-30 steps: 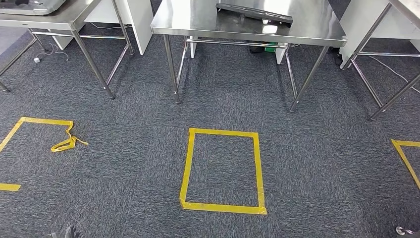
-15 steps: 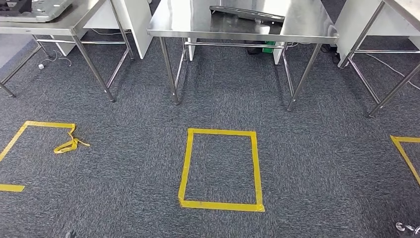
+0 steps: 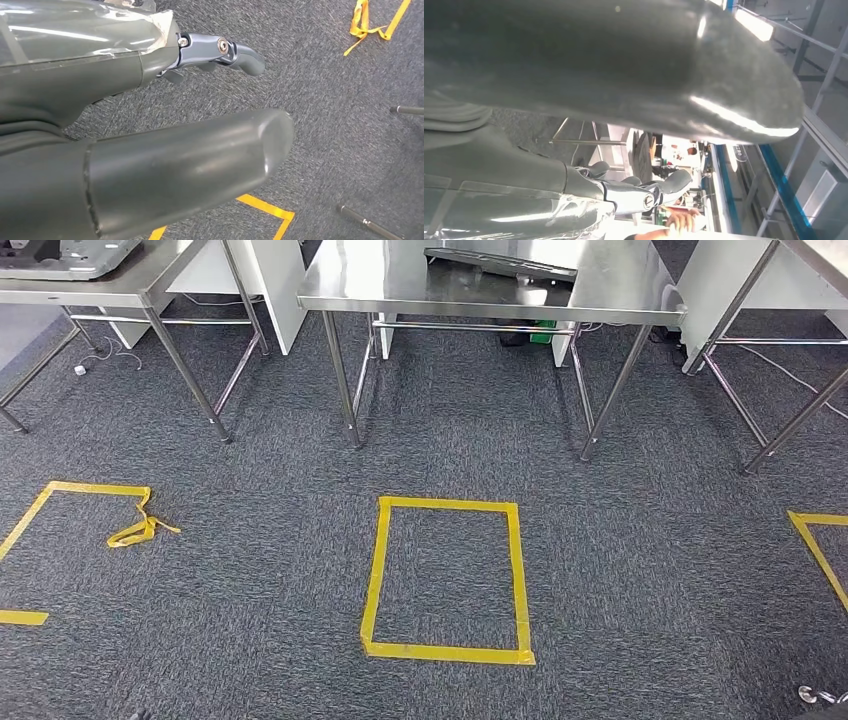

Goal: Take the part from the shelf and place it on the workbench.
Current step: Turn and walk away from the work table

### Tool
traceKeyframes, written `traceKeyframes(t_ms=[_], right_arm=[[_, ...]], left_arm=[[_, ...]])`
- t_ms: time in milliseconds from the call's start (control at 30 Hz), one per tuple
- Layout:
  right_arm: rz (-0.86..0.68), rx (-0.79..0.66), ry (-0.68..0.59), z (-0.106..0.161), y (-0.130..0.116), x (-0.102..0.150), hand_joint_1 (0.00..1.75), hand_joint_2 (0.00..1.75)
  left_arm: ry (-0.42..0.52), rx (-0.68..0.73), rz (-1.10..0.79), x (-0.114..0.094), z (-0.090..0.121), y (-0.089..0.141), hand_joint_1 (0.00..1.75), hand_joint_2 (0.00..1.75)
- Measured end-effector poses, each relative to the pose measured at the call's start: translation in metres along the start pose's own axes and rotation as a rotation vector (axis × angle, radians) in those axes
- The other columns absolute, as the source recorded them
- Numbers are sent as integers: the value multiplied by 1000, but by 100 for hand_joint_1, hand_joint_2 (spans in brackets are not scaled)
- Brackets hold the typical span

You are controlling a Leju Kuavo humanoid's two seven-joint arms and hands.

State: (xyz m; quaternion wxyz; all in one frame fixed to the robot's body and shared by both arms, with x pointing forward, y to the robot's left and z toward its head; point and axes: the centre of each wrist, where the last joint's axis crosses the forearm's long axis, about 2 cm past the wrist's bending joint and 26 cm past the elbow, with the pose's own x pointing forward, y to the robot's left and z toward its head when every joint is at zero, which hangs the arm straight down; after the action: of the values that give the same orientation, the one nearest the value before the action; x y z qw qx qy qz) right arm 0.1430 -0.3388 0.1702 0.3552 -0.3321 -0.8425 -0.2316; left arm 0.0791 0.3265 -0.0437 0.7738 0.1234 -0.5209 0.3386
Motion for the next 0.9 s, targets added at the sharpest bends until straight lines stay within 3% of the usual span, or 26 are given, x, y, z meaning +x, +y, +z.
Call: traceKeyframes(t_ms=[900], right_arm=[[-28, 17, 20, 2, -3, 2, 0, 0]], left_arm=[[21, -20, -11, -2, 4, -2, 0, 0]])
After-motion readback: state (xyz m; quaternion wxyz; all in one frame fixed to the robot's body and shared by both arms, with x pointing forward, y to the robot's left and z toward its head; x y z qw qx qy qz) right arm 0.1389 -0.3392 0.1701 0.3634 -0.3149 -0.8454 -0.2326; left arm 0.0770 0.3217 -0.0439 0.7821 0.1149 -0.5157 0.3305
